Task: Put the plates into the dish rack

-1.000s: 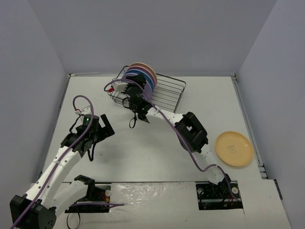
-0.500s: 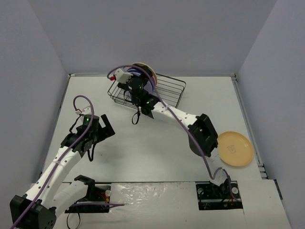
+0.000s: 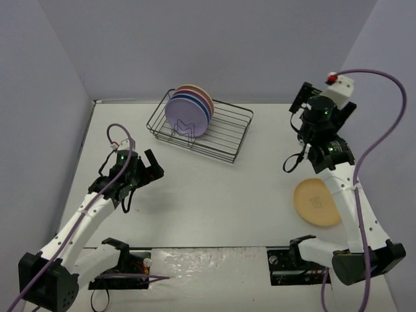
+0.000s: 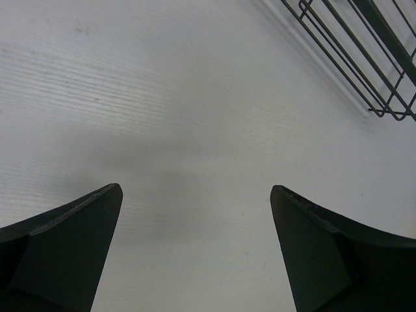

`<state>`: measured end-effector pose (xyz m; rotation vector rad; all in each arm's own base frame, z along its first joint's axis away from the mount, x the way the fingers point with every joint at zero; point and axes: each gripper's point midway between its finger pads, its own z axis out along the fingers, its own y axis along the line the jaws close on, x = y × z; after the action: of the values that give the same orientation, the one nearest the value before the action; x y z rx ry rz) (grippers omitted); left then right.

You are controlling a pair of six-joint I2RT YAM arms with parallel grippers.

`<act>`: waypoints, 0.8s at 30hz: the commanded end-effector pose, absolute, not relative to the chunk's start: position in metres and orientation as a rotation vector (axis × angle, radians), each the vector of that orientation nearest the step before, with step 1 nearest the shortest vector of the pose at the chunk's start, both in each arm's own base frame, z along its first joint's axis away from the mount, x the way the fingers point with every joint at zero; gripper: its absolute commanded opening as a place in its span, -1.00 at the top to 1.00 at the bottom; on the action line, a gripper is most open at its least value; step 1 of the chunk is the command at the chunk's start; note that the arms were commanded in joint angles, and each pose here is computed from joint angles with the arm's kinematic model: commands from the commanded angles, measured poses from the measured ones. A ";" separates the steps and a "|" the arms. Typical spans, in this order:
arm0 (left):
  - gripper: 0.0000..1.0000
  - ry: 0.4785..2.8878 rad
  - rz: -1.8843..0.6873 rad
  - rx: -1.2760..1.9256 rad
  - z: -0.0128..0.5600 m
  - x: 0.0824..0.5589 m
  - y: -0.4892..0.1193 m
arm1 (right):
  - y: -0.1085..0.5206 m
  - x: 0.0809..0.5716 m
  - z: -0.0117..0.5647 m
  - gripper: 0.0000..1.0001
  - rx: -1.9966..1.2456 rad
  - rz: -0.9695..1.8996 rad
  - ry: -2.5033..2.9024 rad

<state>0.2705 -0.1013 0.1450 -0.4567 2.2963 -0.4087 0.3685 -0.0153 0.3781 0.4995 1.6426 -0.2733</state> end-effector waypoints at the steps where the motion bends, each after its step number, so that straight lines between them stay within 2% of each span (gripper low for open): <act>1: -0.94 2.237 -0.506 -0.389 0.163 0.290 -0.118 | -0.057 0.317 0.269 -1.00 0.820 -0.296 1.946; 6: -0.94 2.237 -0.505 -0.379 0.164 0.289 -0.118 | -0.105 0.279 0.199 -1.00 0.995 -0.379 2.101; 10: -0.94 2.223 -0.505 -0.378 0.167 0.289 -0.117 | -0.120 0.263 0.172 -0.99 1.013 -0.516 2.159; 17: -0.94 2.224 -0.500 -0.375 0.165 0.290 -0.117 | -0.102 0.274 0.119 -0.99 0.937 -0.636 2.361; 20: -0.94 2.230 -0.498 -0.376 0.162 0.290 -0.116 | -0.104 0.276 0.112 -1.00 0.930 -0.710 2.363; 24: -0.94 2.241 -0.495 -0.363 0.159 0.292 -0.118 | -0.136 0.274 0.111 -1.00 1.074 -0.790 2.283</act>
<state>0.2773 -0.1127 0.1422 -0.4025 2.3084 -0.4602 0.2732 -0.0966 0.0957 0.9017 2.4483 -0.6548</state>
